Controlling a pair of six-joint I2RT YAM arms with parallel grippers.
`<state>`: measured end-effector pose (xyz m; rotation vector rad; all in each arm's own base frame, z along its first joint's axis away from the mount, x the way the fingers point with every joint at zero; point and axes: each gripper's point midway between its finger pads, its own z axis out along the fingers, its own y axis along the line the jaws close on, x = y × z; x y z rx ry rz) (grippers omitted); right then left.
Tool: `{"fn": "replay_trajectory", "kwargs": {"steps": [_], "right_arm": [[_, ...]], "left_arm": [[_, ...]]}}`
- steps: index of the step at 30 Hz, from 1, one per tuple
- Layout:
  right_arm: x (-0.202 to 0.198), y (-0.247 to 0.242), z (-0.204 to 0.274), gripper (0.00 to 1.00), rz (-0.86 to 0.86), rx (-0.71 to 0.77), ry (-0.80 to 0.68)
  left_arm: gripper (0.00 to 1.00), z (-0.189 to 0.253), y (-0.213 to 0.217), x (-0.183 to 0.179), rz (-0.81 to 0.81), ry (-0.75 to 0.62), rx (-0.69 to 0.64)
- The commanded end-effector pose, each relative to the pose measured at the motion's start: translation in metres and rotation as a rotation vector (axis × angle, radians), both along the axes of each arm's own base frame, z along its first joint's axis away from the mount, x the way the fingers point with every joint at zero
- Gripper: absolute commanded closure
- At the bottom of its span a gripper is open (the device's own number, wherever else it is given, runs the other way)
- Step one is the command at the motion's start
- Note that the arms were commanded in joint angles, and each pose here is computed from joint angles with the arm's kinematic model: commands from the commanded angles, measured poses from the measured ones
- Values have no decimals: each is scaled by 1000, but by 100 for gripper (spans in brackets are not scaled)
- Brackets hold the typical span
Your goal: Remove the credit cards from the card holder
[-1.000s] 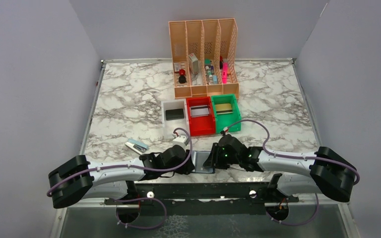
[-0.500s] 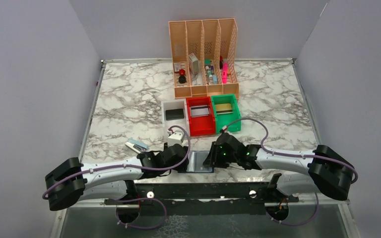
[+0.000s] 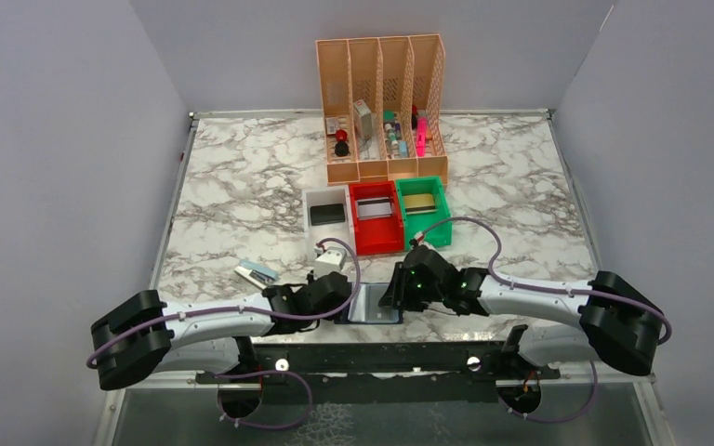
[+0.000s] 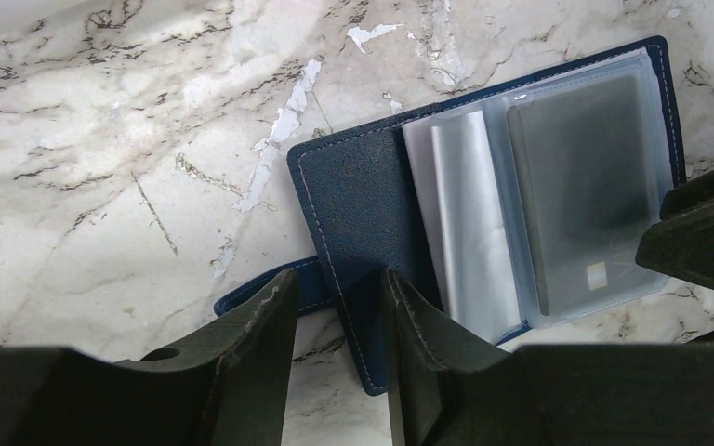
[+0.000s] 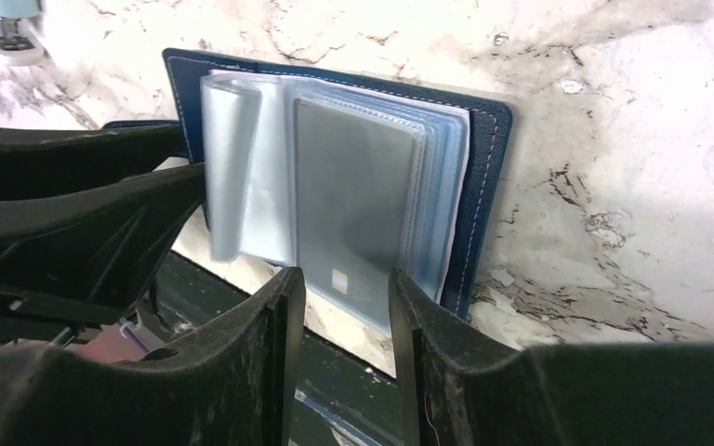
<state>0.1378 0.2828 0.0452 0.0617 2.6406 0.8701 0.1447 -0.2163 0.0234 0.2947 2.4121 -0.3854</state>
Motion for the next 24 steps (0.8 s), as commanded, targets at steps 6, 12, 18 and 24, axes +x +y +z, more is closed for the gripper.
{"fn": "replay_trajectory", "kwargs": {"steps": [6,12,18,24], "right_arm": [[-1,-3,-15,57,-7,-50,27],[-3,1,-10,57,14,-19,18],[-2,12,2,57,52,10,0],[-2,17,14,58,72,22,-22]], "left_arm": [[62,-8,2,-6,-5,21,-15],[66,-7,-3,-8,-20,30,-29],[69,-6,-6,-10,-36,36,-38],[72,-5,-9,-12,-45,42,-55]]}}
